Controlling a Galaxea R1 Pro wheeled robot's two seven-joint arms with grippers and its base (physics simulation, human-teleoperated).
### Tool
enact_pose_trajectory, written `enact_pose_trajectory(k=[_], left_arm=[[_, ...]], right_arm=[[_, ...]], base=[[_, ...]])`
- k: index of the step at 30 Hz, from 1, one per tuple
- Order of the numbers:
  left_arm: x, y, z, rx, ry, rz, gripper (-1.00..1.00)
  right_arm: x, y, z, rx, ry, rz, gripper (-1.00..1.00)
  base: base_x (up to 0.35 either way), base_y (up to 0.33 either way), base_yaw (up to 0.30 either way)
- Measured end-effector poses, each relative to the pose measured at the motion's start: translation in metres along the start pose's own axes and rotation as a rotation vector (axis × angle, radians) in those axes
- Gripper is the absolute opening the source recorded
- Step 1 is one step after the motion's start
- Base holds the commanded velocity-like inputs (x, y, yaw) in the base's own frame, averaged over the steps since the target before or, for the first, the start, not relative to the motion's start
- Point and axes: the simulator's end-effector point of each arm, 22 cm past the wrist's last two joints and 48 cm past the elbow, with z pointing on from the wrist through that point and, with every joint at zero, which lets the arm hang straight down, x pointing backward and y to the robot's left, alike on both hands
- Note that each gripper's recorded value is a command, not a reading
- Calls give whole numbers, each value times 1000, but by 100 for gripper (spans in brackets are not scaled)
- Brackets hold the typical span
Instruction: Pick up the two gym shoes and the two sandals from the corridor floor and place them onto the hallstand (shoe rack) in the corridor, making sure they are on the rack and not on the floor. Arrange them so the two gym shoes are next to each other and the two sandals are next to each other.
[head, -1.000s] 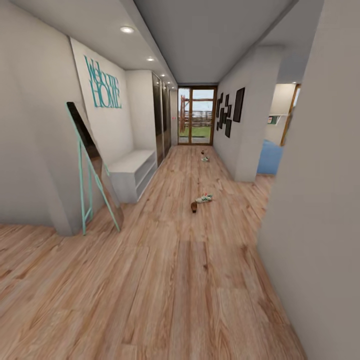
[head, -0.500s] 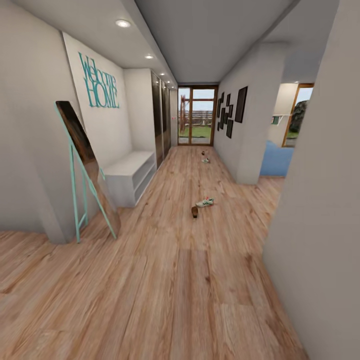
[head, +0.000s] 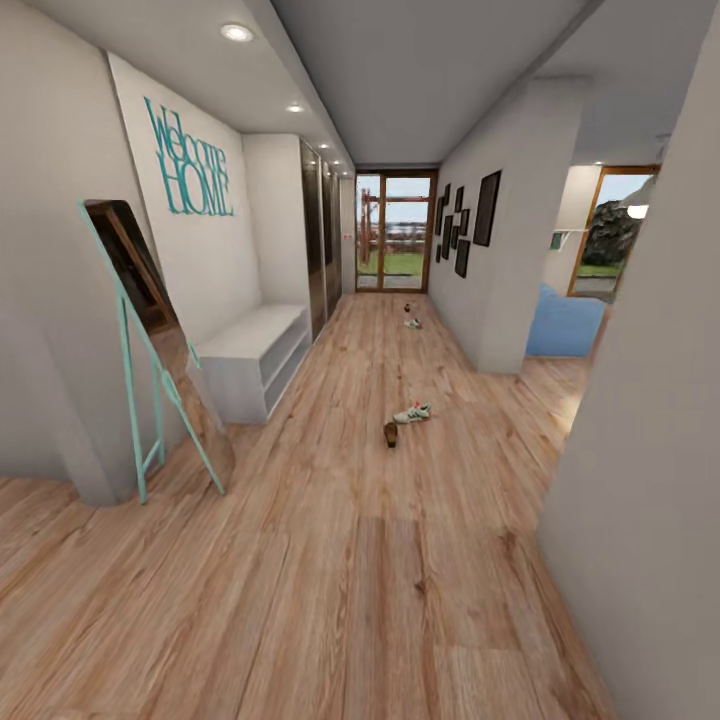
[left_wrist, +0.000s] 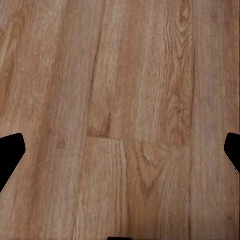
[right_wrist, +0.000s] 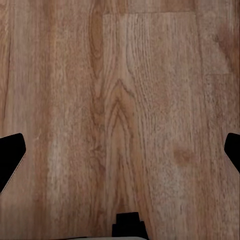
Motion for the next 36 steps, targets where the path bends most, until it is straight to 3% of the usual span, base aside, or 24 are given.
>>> enact_pose_trajectory(k=[36], left_arm=[[0,0,0,0,0,0,100]], right_arm=[[0,0,0,-1,0,-1,100]], base=[[335,0,0]])
